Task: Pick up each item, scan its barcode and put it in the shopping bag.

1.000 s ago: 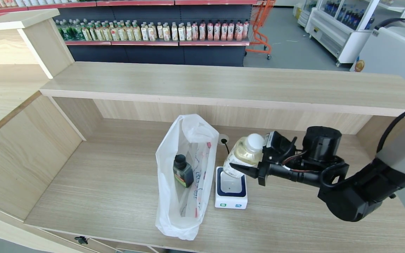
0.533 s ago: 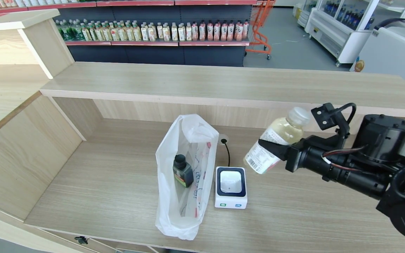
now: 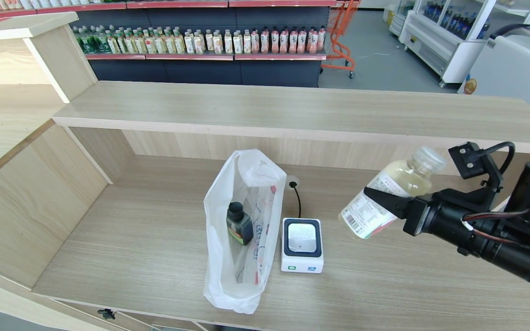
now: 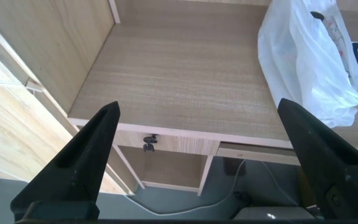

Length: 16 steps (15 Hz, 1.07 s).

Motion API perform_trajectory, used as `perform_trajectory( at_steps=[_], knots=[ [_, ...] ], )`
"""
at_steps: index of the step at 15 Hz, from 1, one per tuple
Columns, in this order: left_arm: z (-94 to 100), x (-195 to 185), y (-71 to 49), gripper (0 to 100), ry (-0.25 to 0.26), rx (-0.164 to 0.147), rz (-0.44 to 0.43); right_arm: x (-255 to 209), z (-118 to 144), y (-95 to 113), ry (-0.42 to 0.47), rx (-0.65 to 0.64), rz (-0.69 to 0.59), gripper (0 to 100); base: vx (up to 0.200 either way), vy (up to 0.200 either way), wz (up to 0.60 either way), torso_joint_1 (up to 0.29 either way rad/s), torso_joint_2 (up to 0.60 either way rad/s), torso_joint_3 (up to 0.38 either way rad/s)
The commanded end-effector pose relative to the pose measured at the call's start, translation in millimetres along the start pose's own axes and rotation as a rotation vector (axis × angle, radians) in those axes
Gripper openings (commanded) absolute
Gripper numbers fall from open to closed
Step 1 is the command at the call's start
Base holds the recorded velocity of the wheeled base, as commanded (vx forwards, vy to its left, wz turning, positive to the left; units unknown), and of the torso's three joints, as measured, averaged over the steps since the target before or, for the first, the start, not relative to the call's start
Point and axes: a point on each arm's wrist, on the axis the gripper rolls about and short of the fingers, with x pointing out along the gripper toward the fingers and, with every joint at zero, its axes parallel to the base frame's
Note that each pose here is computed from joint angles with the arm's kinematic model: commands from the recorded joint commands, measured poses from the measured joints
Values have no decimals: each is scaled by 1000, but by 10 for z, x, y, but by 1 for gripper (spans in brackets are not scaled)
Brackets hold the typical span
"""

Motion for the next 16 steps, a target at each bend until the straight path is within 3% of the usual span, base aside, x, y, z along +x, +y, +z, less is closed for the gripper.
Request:
perform_trajectory(
  at_steps=[1, 8, 16],
  knots=[
    [0, 0, 0, 100, 0, 1, 1, -78, 0, 21, -4, 4, 2, 0, -200, 0, 0, 7, 2, 7],
    [0, 0, 0, 100, 0, 1, 1, -207, -63, 2, 12, 85, -18, 0, -29, 0, 0, 0, 0, 1],
    [0, 0, 0, 100, 0, -2, 0, -97, -145, 2, 57, 170, -9, 0, 0, 200, 0, 9, 5, 2]
  ],
)
